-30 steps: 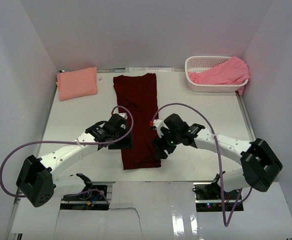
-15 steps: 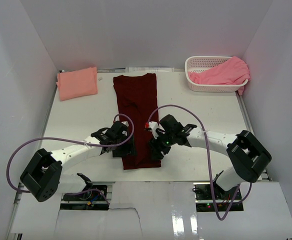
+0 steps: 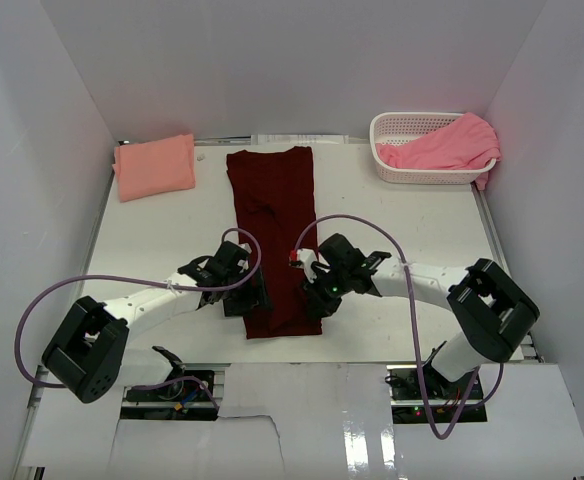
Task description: Fold and stack the t-shirts
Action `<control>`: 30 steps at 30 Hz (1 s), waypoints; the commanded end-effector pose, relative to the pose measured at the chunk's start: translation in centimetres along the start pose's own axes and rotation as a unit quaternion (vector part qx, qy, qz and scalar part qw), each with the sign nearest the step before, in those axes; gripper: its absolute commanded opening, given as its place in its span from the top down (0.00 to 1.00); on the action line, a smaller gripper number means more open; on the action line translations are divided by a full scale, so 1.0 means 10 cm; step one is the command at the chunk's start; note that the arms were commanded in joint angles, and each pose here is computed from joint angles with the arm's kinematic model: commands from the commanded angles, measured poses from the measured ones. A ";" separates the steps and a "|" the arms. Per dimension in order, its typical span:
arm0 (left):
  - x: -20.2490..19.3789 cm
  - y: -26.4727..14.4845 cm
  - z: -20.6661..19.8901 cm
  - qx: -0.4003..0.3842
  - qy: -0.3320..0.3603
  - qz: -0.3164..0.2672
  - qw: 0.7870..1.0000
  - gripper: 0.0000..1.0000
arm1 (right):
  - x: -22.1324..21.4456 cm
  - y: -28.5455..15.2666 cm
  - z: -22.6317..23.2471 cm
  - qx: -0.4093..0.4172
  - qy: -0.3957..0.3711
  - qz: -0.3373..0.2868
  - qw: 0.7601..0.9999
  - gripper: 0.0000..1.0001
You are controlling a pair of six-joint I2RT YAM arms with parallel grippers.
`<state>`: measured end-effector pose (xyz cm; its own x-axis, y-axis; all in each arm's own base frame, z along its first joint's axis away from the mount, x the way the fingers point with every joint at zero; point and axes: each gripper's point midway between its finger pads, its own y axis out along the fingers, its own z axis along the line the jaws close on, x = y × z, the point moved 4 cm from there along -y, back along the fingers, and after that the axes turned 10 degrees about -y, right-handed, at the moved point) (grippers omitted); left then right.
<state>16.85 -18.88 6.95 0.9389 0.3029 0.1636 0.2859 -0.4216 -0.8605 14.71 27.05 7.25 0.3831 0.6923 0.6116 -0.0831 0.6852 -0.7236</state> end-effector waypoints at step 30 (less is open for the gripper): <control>-0.06 0.10 0.04 -0.008 -0.006 0.023 1.000 0.25 | -0.52 -0.37 0.27 -0.136 0.355 -0.019 0.925 0.92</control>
<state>16.95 -19.69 6.68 0.9468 0.2931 0.1328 0.2654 -0.4780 -0.8373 11.54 22.05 8.34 0.8363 0.3590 0.4143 0.1468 0.5814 -0.8002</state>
